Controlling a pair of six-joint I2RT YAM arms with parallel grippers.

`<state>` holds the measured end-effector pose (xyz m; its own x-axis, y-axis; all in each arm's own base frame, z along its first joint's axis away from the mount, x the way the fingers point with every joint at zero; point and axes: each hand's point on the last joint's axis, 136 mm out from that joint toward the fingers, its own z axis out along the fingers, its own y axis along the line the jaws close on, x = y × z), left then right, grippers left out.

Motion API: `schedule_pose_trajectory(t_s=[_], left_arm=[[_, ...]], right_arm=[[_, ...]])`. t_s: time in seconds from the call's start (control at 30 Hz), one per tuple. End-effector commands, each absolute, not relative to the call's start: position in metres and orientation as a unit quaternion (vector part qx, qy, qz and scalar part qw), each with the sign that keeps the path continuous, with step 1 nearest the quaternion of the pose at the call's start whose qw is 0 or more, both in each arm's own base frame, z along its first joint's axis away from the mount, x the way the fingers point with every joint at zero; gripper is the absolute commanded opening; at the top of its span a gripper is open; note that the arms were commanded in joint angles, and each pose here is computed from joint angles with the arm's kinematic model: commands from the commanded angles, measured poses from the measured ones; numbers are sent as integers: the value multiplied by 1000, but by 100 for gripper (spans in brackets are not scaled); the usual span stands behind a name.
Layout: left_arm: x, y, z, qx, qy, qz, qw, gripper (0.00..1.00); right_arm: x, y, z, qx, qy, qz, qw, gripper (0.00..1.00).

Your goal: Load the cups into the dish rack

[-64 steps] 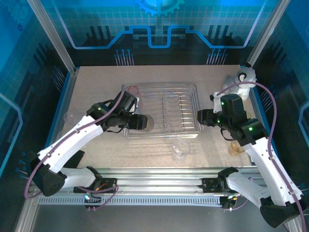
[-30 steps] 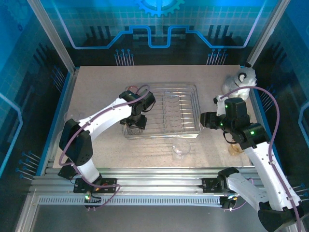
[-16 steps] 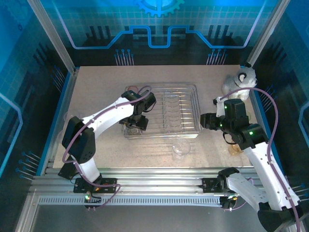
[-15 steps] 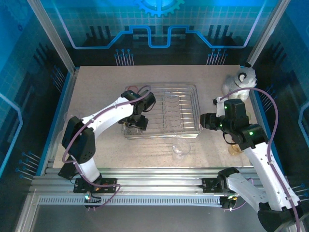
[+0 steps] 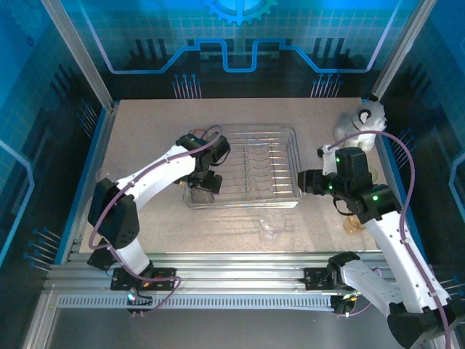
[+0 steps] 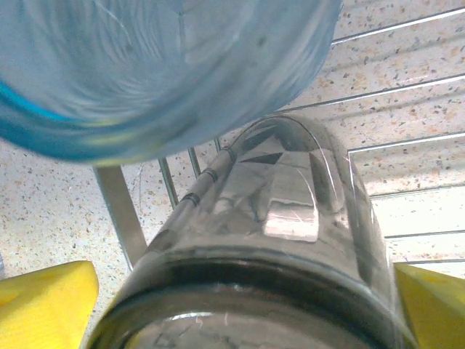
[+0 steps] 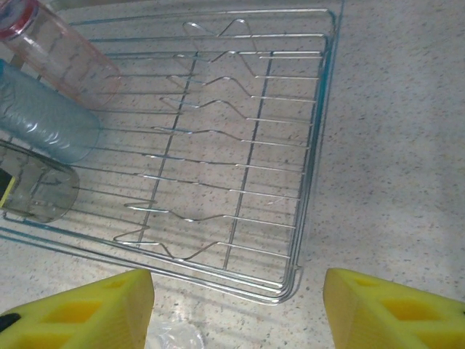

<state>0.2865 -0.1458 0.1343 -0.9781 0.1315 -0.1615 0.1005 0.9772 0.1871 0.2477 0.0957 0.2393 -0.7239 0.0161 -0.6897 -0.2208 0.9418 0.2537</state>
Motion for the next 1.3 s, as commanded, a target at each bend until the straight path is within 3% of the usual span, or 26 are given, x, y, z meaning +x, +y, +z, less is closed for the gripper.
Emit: schedule_pose_trajectory(t_s=[0.0, 0.37, 0.83, 1.27], left_arm=[[282, -138, 149, 58, 989, 90, 103, 99], [281, -133, 178, 38, 983, 54, 174, 99], [280, -132, 239, -3, 932, -71, 356, 99], [261, -137, 250, 0, 893, -162, 419, 99]], right_arm=[[247, 105, 248, -69, 911, 191, 360, 64], [226, 127, 234, -64, 926, 244, 281, 63], [171, 153, 184, -113, 964, 177, 164, 61], [159, 158, 153, -142, 976, 105, 124, 57]])
